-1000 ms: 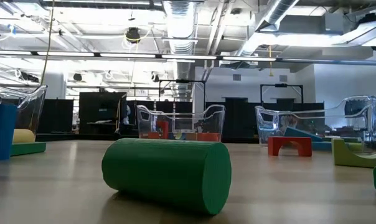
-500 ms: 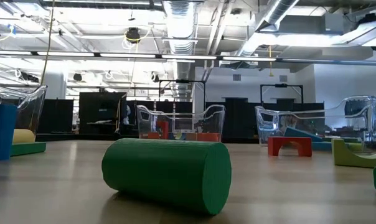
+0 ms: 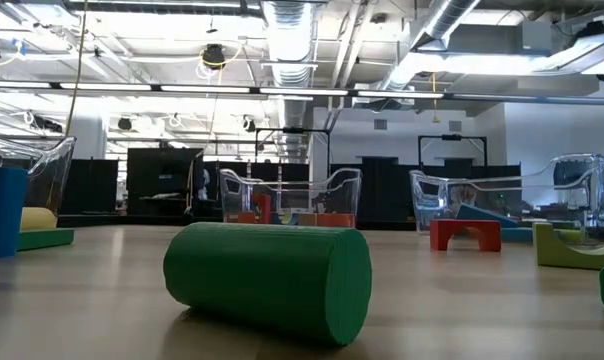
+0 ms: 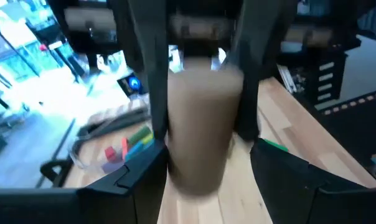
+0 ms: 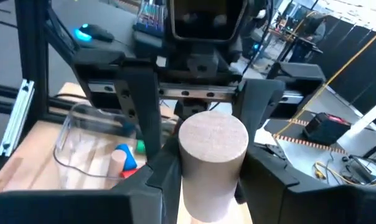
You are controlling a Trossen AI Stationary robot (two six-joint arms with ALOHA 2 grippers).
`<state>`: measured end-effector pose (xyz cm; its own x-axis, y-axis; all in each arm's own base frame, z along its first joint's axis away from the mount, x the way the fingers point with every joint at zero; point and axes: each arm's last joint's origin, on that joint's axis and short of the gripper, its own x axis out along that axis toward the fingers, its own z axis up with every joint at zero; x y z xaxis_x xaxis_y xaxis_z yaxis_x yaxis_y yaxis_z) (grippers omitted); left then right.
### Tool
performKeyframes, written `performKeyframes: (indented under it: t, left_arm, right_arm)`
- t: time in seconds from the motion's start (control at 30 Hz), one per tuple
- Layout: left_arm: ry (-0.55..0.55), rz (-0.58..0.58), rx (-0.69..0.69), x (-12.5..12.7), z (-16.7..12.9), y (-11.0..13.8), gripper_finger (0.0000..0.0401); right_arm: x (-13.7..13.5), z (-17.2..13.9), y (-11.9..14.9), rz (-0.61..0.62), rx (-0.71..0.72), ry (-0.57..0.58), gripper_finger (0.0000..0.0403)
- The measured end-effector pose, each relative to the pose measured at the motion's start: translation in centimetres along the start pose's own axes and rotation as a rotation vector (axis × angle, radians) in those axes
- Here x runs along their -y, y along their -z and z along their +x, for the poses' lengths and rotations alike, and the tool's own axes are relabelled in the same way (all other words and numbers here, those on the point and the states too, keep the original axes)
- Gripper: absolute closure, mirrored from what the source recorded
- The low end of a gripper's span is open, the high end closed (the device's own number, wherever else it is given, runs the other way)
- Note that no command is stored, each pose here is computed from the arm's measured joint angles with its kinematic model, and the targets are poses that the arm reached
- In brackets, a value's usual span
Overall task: Sort blocks by size
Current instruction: Put the brown cylindrical block into the left transparent bin
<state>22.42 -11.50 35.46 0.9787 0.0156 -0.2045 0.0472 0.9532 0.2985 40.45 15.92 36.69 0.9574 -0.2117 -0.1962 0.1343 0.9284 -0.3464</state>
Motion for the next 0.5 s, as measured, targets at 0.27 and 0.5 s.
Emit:
performKeyframes:
  t: [0.27,0.5]
  left_arm:
    - [-0.019,0.011,0.016,-0.28,0.68,-0.05,0.0197]
    - [-0.039,-0.005,0.029,-0.68,0.95,-0.15,0.0249]
  right_arm:
    - [-0.01,0.09,0.06,-0.012,-0.001,0.008,0.0243]
    - [0.06,0.10,-0.12,-0.014,0.014,0.015,0.0243]
